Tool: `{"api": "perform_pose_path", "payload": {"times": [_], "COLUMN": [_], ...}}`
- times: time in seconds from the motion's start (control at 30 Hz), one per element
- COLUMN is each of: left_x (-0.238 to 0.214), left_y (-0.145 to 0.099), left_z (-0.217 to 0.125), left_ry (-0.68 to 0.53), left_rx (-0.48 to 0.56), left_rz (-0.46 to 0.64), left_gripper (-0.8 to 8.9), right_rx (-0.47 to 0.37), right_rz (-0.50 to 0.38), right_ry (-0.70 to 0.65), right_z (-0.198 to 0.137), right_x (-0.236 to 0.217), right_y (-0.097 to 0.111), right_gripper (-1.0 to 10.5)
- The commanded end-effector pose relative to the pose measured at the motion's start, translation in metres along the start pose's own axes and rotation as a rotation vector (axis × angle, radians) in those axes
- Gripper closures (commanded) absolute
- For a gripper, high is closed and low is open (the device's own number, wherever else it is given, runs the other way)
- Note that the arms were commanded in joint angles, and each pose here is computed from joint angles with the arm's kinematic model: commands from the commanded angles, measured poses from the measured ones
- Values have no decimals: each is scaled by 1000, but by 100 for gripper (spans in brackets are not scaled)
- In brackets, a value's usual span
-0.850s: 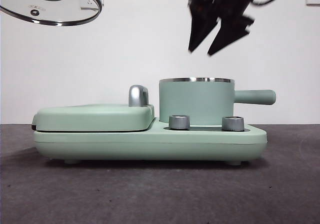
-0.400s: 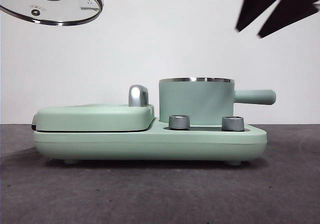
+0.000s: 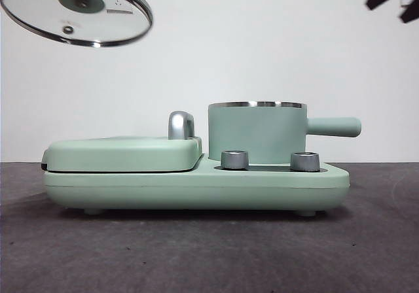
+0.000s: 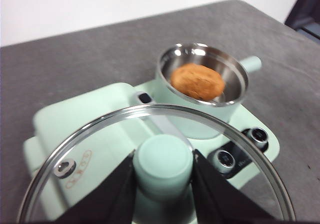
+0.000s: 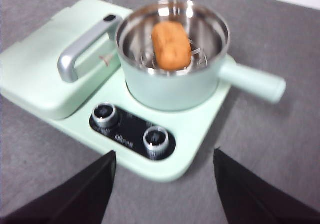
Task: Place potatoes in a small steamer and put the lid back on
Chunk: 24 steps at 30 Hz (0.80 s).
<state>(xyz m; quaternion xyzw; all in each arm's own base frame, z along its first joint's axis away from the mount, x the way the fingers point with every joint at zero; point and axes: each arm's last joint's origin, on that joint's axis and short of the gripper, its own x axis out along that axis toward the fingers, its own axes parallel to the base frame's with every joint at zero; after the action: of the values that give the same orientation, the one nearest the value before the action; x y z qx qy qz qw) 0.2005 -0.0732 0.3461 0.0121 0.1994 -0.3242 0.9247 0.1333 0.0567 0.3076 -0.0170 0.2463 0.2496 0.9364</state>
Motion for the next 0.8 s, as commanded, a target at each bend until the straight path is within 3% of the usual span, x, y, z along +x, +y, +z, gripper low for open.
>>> {"api": "perform_pose_path", "payload": {"times": [0.03,0.33,0.5,0.8], "left_x": [9,64,99,156], "left_y": [-5,-27,-37,-47], "left_z": [9,18,16,19], "left_ry": [-46,-166,-217,-173], "left_rx": [55,138,162,166], "left_rz": [-39,-160,-164,-198], "left_gripper": [804,804,804,804], "right_rx": [46,52,56,58], "right_rz": [2,-48,-55,-108], "right_ry": [-34,-15,-7,23], "right_z": [-8,-24,-26,-29], "right_x": [-12,-35,-37,-37], "right_y": [2,4,4,2], "right_gripper": [638,638,638,638]}}
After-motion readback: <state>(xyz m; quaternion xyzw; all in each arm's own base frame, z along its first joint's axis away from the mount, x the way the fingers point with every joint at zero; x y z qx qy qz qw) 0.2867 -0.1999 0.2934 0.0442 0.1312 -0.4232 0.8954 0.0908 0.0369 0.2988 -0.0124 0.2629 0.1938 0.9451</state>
